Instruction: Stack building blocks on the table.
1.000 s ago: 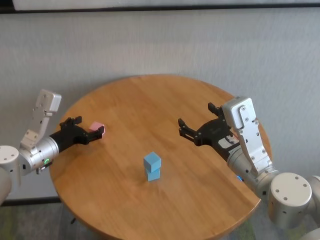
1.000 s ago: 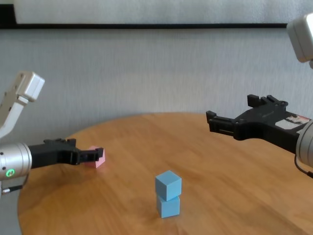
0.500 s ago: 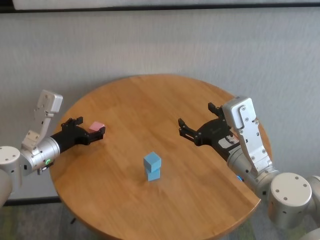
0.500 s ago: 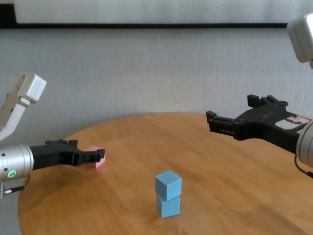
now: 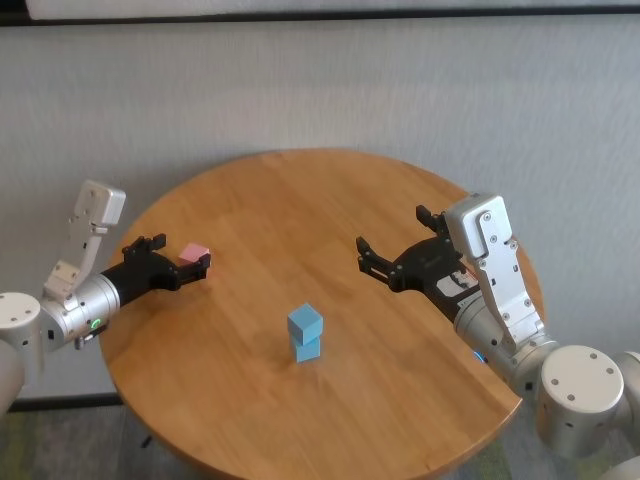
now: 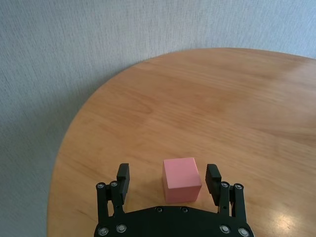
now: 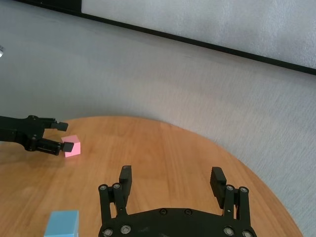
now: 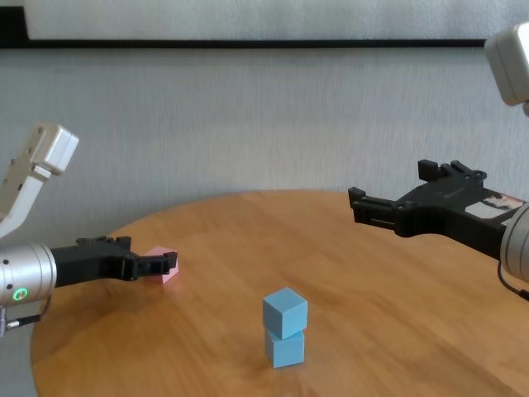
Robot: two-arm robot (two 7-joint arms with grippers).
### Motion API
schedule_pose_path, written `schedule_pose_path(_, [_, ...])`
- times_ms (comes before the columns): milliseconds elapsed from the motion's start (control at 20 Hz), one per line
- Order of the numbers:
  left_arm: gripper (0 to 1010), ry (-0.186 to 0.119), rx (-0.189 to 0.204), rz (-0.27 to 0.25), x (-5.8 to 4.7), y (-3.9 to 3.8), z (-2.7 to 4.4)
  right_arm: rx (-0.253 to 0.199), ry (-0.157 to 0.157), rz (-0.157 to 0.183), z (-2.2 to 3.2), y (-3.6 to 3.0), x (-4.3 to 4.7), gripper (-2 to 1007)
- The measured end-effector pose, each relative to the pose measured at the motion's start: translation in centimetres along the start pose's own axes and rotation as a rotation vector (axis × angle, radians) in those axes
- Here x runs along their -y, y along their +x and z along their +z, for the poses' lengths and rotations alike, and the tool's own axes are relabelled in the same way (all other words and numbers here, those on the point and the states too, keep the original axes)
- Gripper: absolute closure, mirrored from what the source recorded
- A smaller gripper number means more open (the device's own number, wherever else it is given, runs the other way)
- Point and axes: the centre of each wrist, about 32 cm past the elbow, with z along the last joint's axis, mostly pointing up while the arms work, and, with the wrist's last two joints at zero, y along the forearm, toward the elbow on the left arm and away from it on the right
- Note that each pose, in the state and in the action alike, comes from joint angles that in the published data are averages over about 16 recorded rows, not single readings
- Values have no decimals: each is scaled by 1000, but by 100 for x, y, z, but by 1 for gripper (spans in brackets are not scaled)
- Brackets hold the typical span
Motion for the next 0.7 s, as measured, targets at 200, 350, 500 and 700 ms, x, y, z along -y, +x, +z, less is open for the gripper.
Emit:
schedule_pose_path(200, [9,0,0,0,1,-1,0,0,0,0,0,0,0,0])
schedule_pose_path(350, [9,0,0,0,1,-1,1,0,0,0,0,0,0,0])
schedule_pose_path(500, [15,0,0,0,1,-2,1,0,0,0,0,0,0,0])
schedule_pose_path(700, [46,0,0,0,1,-2,0,0,0,0,0,0,0,0])
